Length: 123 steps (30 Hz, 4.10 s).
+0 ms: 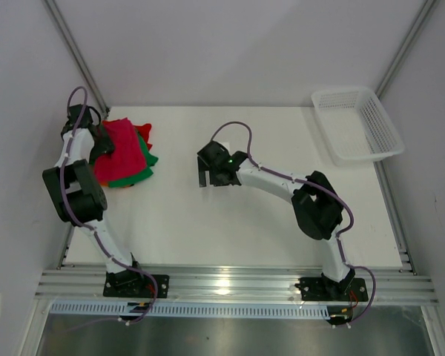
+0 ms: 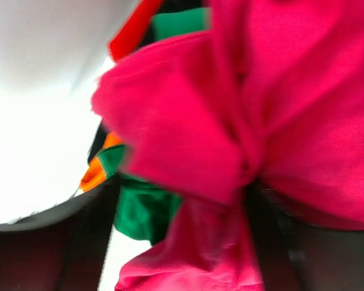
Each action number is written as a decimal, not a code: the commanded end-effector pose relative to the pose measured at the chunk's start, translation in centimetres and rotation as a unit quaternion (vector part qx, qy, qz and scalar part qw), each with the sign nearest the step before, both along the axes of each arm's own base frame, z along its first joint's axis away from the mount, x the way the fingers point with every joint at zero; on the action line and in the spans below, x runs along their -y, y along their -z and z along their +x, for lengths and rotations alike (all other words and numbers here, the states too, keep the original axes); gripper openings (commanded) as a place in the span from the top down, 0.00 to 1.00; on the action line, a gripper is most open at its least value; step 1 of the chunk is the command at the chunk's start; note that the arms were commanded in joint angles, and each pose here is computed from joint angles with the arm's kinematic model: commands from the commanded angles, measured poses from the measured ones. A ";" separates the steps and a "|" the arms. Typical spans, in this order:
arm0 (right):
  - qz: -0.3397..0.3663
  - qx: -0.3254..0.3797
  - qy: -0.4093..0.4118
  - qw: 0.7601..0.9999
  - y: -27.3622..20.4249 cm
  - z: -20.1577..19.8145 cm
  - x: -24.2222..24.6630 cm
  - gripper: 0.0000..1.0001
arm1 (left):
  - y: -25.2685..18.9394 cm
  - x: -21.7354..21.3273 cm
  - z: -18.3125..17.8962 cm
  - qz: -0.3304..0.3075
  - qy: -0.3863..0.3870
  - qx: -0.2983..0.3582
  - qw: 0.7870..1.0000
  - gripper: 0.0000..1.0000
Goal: Fold and stack the t-shirts
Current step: Put the neatly folded tshirt into the corner of the board with the left arm
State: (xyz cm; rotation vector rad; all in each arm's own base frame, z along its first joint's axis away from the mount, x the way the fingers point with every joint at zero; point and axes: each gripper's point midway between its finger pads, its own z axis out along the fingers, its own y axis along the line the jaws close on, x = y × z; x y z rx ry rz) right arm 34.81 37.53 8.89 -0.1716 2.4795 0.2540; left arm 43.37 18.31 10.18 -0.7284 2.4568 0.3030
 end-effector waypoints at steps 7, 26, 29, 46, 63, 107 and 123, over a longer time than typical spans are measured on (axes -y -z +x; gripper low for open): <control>0.006 -0.014 -0.004 1.000 1.7 -1.0 -0.1 0.02 | -6.8 -0.1 -0.5 0.010 -0.017 0.054 0.998 0.04; 0.027 -0.026 -0.008 0.999 3.5 -2.2 0.2 0.02 | -14.3 6.9 1.5 -0.063 0.098 0.185 0.976 0.00; 0.022 -0.017 -0.005 1.000 3.1 -2.3 1.0 0.01 | -11.9 7.7 2.1 -0.101 0.100 0.159 0.977 0.01; 0.073 0.050 0.070 0.994 -2.8 -2.7 7.4 0.01 | -2.3 8.7 3.9 -0.302 -0.024 0.082 0.950 0.03; 0.090 0.085 0.115 0.986 -5.4 -5.8 13.9 0.01 | -1.0 8.6 2.8 -0.363 -0.065 0.078 0.926 0.03; 0.057 0.056 0.059 0.995 -5.2 -5.1 8.3 0.01 | -3.6 8.0 6.4 -0.322 0.005 0.126 0.938 0.05; 0.069 0.055 0.064 0.994 -5.1 -6.1 9.1 0.01 | 0.4 5.7 2.2 -0.308 -0.057 0.071 0.947 0.05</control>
